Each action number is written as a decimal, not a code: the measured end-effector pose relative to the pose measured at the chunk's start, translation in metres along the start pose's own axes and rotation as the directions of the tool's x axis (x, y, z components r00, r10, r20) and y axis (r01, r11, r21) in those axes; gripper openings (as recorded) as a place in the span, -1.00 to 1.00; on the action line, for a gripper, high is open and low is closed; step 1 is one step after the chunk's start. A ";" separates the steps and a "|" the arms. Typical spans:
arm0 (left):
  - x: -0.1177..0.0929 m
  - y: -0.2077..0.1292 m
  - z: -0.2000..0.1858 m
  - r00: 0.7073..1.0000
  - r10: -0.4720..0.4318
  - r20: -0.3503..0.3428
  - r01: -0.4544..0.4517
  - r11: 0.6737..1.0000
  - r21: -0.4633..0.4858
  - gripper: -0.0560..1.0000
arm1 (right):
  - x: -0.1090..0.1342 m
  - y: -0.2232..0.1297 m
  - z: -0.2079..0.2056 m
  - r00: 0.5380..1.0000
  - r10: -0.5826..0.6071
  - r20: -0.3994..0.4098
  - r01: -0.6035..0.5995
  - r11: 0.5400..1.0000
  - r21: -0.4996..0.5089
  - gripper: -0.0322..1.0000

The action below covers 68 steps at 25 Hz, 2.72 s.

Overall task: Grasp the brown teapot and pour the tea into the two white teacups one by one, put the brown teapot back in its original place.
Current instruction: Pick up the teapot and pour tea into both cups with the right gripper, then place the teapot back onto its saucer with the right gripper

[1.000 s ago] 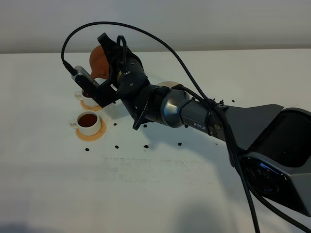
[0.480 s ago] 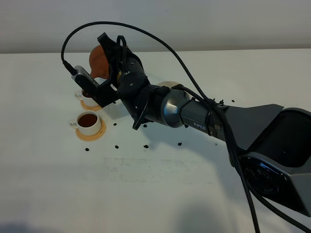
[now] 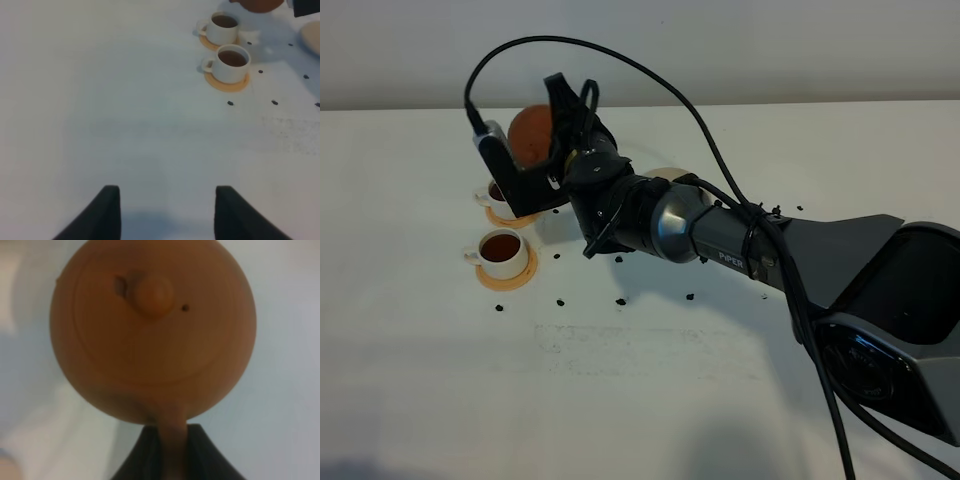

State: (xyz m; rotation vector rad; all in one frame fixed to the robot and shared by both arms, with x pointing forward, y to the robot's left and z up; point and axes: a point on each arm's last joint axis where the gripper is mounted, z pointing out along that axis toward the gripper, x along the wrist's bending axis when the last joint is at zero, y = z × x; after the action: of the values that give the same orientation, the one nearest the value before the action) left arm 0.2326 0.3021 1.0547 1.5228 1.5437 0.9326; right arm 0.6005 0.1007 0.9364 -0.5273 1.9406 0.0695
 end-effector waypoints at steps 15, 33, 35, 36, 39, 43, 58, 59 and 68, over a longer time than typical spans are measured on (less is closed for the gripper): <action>0.000 0.000 0.000 1.000 0.000 0.000 0.000 1.000 0.000 -0.05 | -0.039 -0.029 -0.030 0.690 0.680 -0.246 -0.690 0.721 0.059 -0.77; 0.000 0.000 0.000 1.000 0.000 0.000 0.000 1.000 0.000 -0.05 | -0.026 -0.063 -0.018 0.195 0.891 -0.410 -0.889 0.337 0.310 -0.77; 0.000 0.000 0.000 1.000 0.000 0.000 0.000 1.000 0.000 -0.05 | -0.023 -0.061 -0.014 0.193 0.891 -0.411 -0.892 0.334 0.305 -0.77; 0.000 0.000 0.000 1.000 0.000 0.000 0.000 1.000 0.000 -0.05 | -0.021 -0.061 -0.012 0.194 0.890 -0.412 -0.892 0.335 0.303 -0.77; 0.000 0.000 0.000 1.000 0.000 0.000 0.000 1.000 0.000 -0.05 | -0.009 -0.057 -0.004 0.192 0.889 -0.417 -0.883 0.342 0.321 -0.77; 0.000 0.000 0.000 1.000 0.000 0.000 0.000 1.000 0.000 -0.05 | 0.008 -0.052 0.007 0.182 0.888 -0.423 -0.871 0.345 0.349 -0.77; 0.000 0.000 0.000 1.000 0.000 0.000 0.000 1.000 0.000 -0.05 | 0.029 -0.045 0.019 0.142 0.889 -0.434 -0.863 0.326 0.385 -0.77; 0.000 0.000 0.000 1.000 0.000 0.000 0.000 1.000 0.000 -0.05 | 0.029 -0.045 0.019 0.142 0.889 -0.435 -0.863 0.326 0.385 -0.77; 0.000 0.000 0.000 1.000 0.000 0.000 0.000 1.000 0.000 -0.05 | -0.009 -0.057 -0.010 0.141 0.891 -0.431 -0.870 0.319 0.375 -0.77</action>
State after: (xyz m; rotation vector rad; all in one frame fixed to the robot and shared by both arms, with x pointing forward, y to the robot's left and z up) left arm 0.2326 0.3021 1.0547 1.5228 1.5437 0.9326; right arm 0.6175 0.0492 0.9592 0.8879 2.6025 0.7297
